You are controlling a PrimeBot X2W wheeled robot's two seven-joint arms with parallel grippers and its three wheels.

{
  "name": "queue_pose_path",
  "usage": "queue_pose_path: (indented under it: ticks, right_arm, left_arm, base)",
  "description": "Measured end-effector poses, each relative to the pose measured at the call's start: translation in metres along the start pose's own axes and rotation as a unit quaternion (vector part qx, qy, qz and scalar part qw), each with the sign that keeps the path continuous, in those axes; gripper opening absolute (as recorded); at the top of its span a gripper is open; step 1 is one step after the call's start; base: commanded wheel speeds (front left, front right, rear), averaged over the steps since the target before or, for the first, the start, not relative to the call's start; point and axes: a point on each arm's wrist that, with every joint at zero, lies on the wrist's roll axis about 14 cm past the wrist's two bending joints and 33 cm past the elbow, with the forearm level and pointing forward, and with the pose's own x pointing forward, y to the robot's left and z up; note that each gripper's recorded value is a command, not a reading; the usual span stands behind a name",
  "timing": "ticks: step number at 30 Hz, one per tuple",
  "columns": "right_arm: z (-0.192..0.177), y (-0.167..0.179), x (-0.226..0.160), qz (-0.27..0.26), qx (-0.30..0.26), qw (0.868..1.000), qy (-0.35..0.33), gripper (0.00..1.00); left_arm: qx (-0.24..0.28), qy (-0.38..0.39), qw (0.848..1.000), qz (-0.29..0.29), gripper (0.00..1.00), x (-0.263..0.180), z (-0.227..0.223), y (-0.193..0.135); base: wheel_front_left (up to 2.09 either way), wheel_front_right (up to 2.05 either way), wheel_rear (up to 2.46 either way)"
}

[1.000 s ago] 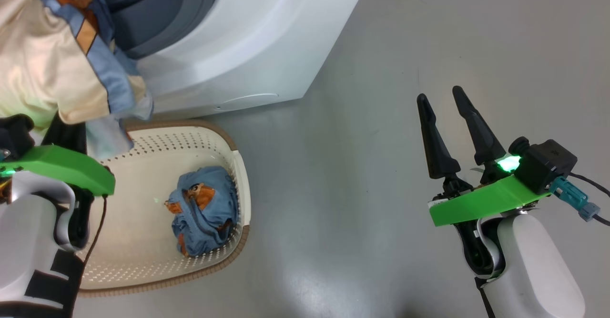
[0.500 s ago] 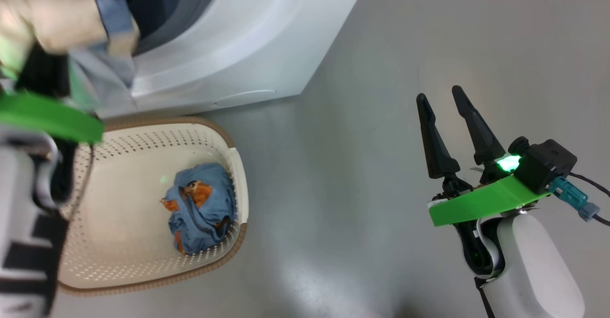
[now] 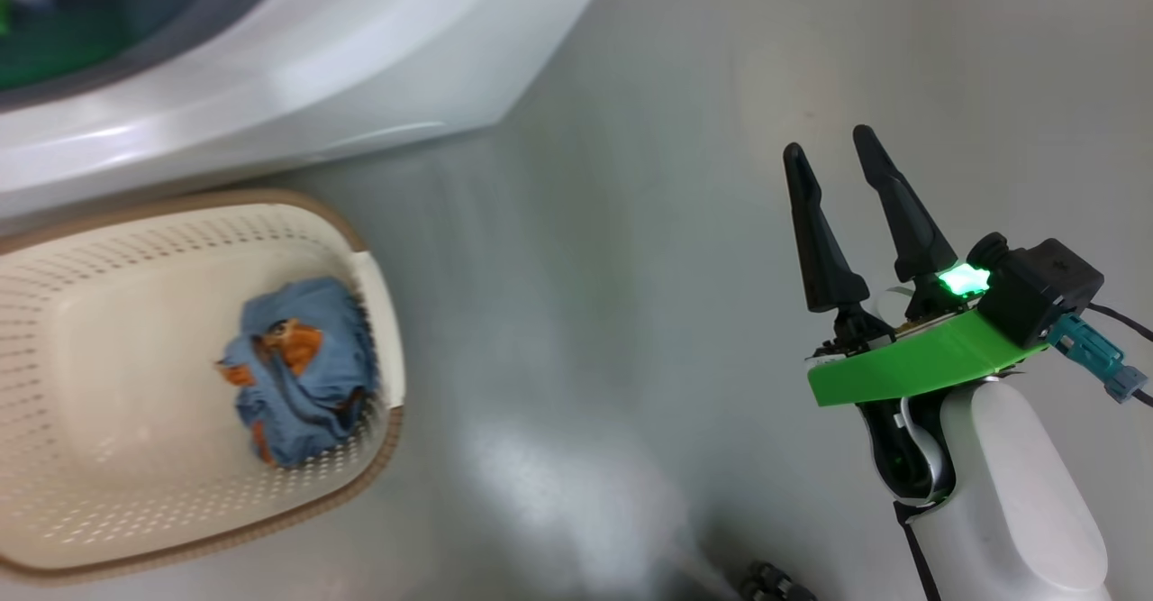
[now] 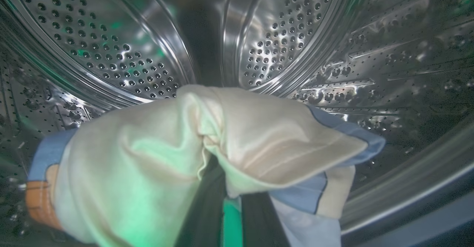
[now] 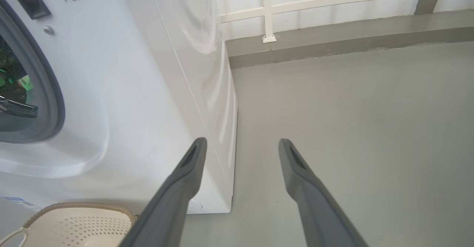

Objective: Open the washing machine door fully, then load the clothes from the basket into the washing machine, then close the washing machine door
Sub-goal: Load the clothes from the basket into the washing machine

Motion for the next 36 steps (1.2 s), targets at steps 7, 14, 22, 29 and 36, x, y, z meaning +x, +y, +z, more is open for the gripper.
queue_pose_path:
  ticks: [7,14,22,29,36]
  right_arm:
    - [-0.008,-0.013,-0.006,-0.018,-0.008,1.0,0.015,1.0]
    - [-0.011,-0.023,-0.01,-0.031,-0.013,0.999,0.022,1.0]
    - [-0.012,-0.015,-0.005,-0.021,-0.005,1.0,0.018,1.0]
    - [-0.004,-0.003,0.001,-0.004,0.001,1.0,0.005,1.0]
    - [0.003,0.008,0.004,0.01,0.009,1.0,-0.006,1.0]
  left_arm:
    - [0.002,0.011,1.0,0.008,0.0,0.032,-0.011,0.005]
    - [0.003,0.043,0.999,0.029,1.0,0.05,-0.02,0.014]
    - [0.002,0.072,0.997,0.036,1.0,0.045,-0.026,0.014]
    - [0.017,0.049,0.998,0.031,1.0,0.028,-0.018,0.016]
    - [0.03,0.041,0.998,0.021,1.0,0.006,-0.016,0.011]
  base:
    - [0.0,0.0,0.0]
    - [0.0,0.0,0.0]
    - [0.0,0.0,0.0]
    - [0.0,0.0,0.0]
    - [0.0,0.0,0.0]
